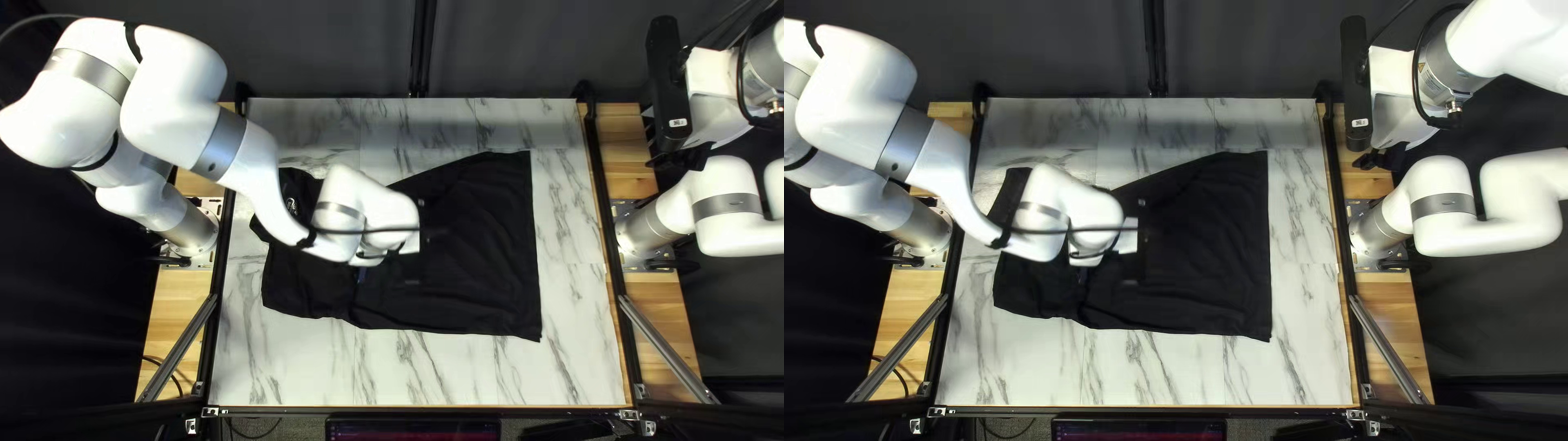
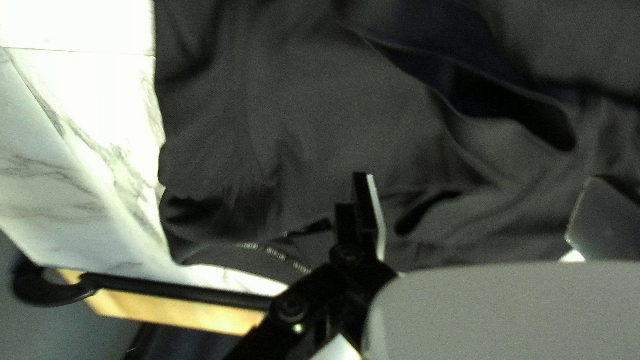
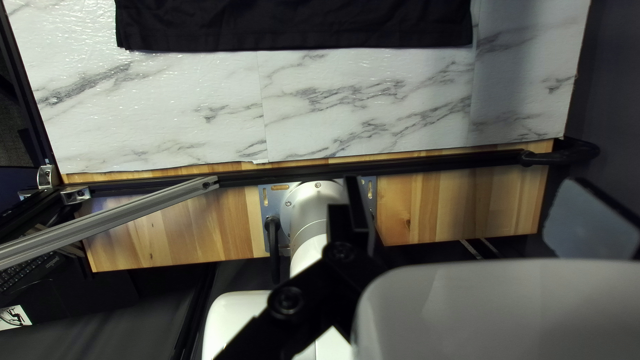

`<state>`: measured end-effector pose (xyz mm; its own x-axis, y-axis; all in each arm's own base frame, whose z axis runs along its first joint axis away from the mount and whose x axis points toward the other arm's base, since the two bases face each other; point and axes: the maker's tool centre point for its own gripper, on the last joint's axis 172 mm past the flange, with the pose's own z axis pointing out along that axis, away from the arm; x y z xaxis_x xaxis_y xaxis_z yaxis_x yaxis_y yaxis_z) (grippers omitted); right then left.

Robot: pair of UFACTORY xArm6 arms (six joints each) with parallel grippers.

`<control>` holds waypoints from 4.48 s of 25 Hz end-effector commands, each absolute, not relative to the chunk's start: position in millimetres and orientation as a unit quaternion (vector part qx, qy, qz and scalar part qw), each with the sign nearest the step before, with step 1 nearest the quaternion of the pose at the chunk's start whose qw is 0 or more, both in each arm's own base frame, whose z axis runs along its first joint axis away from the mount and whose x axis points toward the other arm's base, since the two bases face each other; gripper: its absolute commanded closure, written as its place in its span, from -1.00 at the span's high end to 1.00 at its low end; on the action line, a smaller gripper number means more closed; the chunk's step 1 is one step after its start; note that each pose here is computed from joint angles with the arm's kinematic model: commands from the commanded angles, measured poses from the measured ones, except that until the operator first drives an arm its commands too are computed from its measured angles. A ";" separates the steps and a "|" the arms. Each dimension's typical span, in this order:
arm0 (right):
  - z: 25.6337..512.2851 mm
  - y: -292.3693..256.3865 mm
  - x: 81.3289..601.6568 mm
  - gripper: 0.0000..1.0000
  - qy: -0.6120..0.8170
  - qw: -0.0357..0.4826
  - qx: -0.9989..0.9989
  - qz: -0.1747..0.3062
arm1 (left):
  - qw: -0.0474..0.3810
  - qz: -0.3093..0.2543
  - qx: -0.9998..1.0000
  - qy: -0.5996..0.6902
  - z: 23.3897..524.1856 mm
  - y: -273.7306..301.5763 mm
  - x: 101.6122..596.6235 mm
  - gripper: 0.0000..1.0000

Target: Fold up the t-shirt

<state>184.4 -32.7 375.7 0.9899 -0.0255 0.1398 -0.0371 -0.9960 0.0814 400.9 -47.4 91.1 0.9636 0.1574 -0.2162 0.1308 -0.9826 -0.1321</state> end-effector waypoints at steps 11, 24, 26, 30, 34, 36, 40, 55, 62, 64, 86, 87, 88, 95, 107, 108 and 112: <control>375.7 -32.7 184.4 1.00 -0.016 0.042 0.997 0.069 | 0.007 0.013 -0.996 -0.082 35.1 -23.9 443.8 1.00; 375.7 -32.7 184.4 1.00 -0.016 0.042 0.997 0.069 | -0.018 0.030 -0.994 -0.104 20.8 -10.6 436.0 -0.74; 375.7 -32.7 184.4 1.00 -0.016 0.042 0.997 0.069 | -0.019 0.031 -0.994 -0.106 20.4 -11.1 434.7 -0.95; 375.7 -32.7 184.4 1.00 -0.016 0.042 0.997 0.069 | -0.016 0.034 -0.994 -0.106 27.7 -19.0 431.6 -1.00; 375.7 -32.7 184.4 1.00 -0.016 0.042 0.997 0.069 | -0.011 0.034 -0.994 -0.101 40.0 -31.3 430.4 -1.00; 375.7 -32.7 184.4 1.00 -0.016 0.042 0.997 0.069 | -0.007 0.035 -0.995 -0.096 48.1 -37.8 431.2 -1.00; 375.7 -32.7 184.4 1.00 -0.016 0.042 0.997 0.069 | -0.001 0.037 -0.996 -0.084 61.7 -55.0 437.6 -0.90; 375.7 -32.7 184.4 1.00 -0.016 0.042 0.997 0.069 | 0.003 0.053 -0.997 -0.061 89.8 -96.2 454.3 1.00; 375.7 -32.7 184.4 1.00 -0.016 0.042 0.997 0.069 | -0.001 0.051 -0.997 -0.059 75.9 -91.1 455.4 1.00; 375.7 -32.7 184.4 1.00 -0.016 0.042 0.997 0.069 | -0.006 0.050 -0.997 -0.060 68.5 -91.3 457.0 1.00; 375.7 -32.7 184.4 1.00 -0.016 0.042 0.997 0.069 | 0.003 0.051 -0.998 0.021 118.2 -95.6 387.2 1.00; 375.7 -32.7 184.4 1.00 -0.016 0.042 0.997 0.069 | 0.003 0.054 -0.998 0.028 116.9 -85.7 380.5 1.00; 375.7 -32.7 184.4 1.00 -0.016 0.042 0.997 0.069 | 0.000 0.060 -0.997 0.048 115.9 -66.4 364.9 1.00; 375.7 -32.7 184.4 1.00 -0.016 0.042 0.997 0.069 | 0.005 0.093 -0.973 0.209 129.3 -36.0 322.5 1.00; 375.7 -32.7 184.4 1.00 -0.016 0.042 0.997 0.069 | 0.010 0.088 -0.973 0.212 127.4 -31.1 317.8 1.00; 375.7 -32.7 184.4 1.00 -0.016 0.042 0.997 0.069 | 0.025 0.080 -0.971 0.224 124.9 -17.5 312.4 1.00; 375.7 -32.7 184.4 1.00 -0.016 0.042 0.997 0.069 | 0.071 0.066 -0.955 0.281 117.4 18.8 297.2 1.00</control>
<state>184.4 -32.7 375.7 0.9899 -0.0255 0.1398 -0.0371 -0.9960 0.0814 303.5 -3.0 120.5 0.8723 -0.4583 -0.1705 -0.4703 -0.8818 -0.0360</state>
